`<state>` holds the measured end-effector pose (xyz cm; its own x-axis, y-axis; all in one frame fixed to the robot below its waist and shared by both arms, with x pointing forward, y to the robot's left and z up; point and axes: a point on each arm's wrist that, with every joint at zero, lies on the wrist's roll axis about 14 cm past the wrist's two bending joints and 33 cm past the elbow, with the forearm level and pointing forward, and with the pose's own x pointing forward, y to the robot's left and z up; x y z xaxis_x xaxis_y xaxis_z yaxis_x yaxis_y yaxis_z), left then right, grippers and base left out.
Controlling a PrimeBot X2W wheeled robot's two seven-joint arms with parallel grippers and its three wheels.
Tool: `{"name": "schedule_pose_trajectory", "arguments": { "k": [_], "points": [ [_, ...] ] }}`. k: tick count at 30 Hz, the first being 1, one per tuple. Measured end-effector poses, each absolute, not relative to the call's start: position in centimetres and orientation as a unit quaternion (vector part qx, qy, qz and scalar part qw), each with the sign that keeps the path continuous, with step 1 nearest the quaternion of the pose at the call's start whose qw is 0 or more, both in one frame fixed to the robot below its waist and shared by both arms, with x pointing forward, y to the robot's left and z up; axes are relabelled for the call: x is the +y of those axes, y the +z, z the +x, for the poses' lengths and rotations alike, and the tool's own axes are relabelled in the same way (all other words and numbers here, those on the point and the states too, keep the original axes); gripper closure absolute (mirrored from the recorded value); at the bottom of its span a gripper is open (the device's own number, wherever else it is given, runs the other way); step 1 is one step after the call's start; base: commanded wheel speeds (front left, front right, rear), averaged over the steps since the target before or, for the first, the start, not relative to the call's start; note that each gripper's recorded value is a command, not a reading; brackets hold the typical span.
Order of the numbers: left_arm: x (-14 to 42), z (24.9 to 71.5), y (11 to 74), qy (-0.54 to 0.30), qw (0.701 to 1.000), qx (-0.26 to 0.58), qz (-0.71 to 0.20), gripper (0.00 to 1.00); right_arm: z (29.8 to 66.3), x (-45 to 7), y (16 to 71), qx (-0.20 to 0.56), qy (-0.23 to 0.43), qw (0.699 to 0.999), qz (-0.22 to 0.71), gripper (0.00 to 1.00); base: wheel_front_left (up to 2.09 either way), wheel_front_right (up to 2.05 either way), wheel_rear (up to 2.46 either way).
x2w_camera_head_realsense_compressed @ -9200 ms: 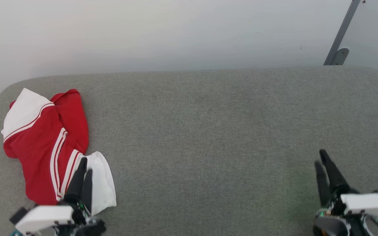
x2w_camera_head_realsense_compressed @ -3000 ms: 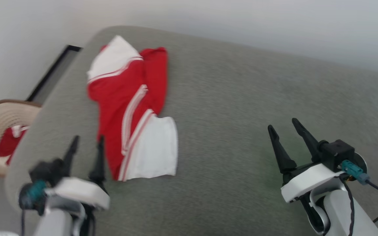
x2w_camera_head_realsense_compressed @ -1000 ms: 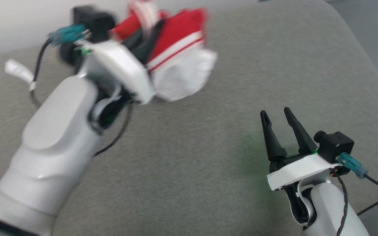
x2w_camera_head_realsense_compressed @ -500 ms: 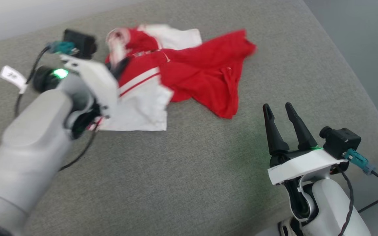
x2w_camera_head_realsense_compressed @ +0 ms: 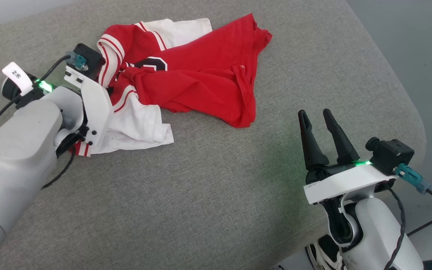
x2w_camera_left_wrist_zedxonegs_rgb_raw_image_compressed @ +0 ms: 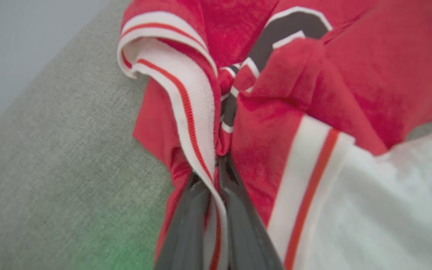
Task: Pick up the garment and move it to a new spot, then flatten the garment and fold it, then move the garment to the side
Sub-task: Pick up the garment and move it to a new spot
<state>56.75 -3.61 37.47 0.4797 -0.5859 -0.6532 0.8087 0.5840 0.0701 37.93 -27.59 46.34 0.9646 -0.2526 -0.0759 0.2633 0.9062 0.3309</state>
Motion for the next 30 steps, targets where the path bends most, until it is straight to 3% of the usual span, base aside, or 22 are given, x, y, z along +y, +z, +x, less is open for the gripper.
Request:
{"name": "schedule_pose_trajectory", "arguments": {
  "k": [1,3,5,8,15,21,30],
  "points": [
    [-3.7,56.8,37.2,-0.415,0.837,0.3,0.19,0.93,37.9,-27.7,46.3,0.016,-0.134,0.976,0.172,0.0,0.0,0.0,0.0],
    [-3.8,56.9,36.9,-0.416,0.835,0.304,0.192,0.64,37.8,-27.9,46.3,0.016,-0.138,0.975,0.172,0.0,0.0,0.0,0.0],
    [-3.9,56.9,36.9,-0.417,0.835,0.304,0.19,0.46,37.8,-28.1,46.3,0.016,-0.141,0.975,0.172,0.0,0.0,0.0,0.0],
    [-3.8,57.1,37.5,-0.416,0.843,0.288,0.184,0.0,37.8,-28.2,46.4,0.014,-0.141,0.975,0.173,0.0,0.0,0.0,0.0],
    [-3.4,57.3,41.4,-0.403,0.877,0.228,0.124,0.0,38.5,-26.9,46.7,0.011,-0.118,0.98,0.161,0.0,0.0,0.0,0.0],
    [-1.5,56.8,46.6,-0.36,0.922,0.144,0.006,0.0,39.4,-25.0,47.4,0.005,-0.081,0.988,0.134,0.0,0.0,0.0,0.0],
    [7.2,51.8,43.8,-0.224,0.955,0.168,-0.094,0.0,39.8,-23.2,47.7,0.009,-0.025,0.995,0.094,0.0,0.0,0.0,0.0]
  ]
}}
